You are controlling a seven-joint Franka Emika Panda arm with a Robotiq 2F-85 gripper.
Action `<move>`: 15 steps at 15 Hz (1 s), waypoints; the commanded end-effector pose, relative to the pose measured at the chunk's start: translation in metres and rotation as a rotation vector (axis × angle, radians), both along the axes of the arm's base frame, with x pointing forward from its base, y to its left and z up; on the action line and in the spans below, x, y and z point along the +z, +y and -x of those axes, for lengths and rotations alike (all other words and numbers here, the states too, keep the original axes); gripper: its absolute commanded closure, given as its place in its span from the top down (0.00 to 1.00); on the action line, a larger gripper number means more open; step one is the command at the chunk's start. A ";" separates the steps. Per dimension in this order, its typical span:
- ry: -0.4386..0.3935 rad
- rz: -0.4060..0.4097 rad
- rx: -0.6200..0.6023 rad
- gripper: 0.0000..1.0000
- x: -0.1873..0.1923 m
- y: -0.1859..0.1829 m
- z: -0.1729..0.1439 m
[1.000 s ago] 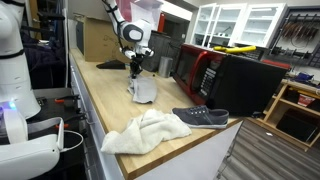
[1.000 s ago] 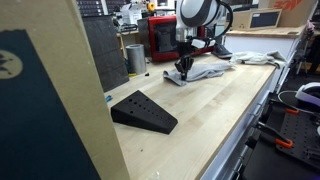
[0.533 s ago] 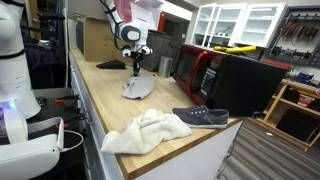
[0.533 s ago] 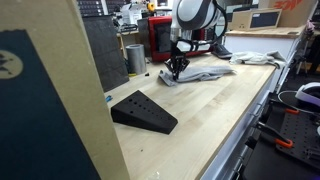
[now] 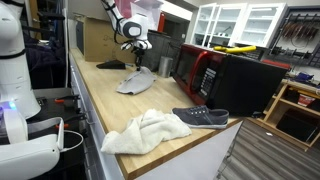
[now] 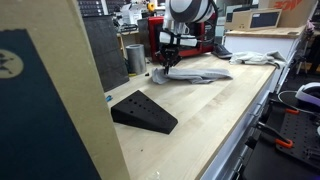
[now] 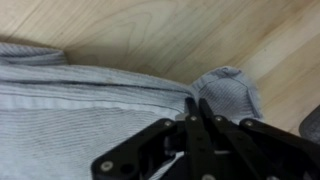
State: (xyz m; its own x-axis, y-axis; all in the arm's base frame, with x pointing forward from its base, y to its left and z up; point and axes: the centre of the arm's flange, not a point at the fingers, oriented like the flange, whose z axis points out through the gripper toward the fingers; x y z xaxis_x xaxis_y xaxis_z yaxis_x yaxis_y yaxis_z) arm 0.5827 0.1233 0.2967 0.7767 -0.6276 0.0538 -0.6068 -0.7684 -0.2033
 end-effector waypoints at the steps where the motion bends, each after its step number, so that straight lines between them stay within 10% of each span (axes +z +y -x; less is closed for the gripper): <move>1: -0.029 -0.024 -0.033 0.36 0.020 0.006 -0.005; 10: 0.017 0.068 0.328 1.00 0.081 -0.093 0.044; 14: 0.132 0.072 0.435 1.00 0.051 -0.134 0.061; 15: 0.152 0.081 0.449 0.75 0.040 -0.141 0.064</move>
